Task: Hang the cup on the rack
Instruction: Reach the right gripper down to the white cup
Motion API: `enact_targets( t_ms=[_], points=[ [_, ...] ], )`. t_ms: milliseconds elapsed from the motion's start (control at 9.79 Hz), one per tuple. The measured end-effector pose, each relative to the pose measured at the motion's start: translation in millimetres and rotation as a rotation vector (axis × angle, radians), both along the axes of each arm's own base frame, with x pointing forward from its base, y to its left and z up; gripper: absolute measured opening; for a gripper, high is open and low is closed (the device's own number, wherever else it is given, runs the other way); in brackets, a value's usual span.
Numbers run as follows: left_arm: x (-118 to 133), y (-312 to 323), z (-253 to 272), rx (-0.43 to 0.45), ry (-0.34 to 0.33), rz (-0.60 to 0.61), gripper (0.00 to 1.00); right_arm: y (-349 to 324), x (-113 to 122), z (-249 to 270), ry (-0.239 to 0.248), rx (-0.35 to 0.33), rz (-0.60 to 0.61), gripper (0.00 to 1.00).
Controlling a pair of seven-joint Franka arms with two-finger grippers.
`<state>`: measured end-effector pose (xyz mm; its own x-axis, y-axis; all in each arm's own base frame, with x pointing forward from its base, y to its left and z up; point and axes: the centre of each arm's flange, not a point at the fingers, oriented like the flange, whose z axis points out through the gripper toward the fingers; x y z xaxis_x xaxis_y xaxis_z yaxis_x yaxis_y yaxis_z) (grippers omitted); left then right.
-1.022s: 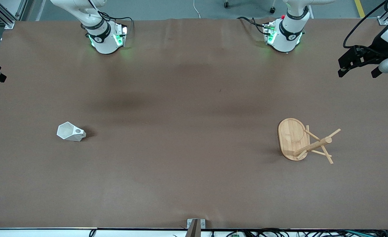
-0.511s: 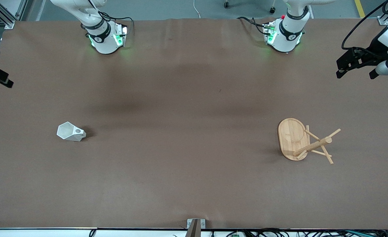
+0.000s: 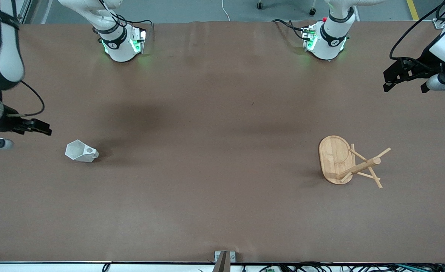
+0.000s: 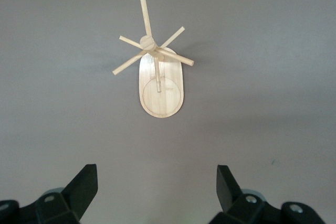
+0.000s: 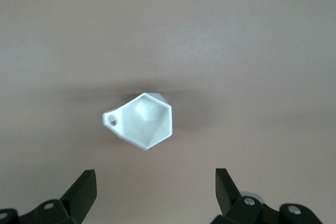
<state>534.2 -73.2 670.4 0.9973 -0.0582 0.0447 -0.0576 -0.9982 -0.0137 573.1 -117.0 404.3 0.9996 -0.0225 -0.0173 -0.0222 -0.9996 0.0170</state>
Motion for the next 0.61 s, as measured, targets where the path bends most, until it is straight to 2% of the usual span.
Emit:
enact_targets(
  t_ms=[307, 613],
  points=[
    [1.1, -0.9, -2.1, 0.000, 0.005, -0.002, 1.00, -16.5, -10.9, -96.3, -0.029, -0.024, 0.026, 1.00],
    [1.6, -3.0, -3.4, 0.000, 0.008, -0.006, 1.00, -12.3, -14.1, -153.4, -0.001, 0.000, 0.011, 1.00]
  ],
)
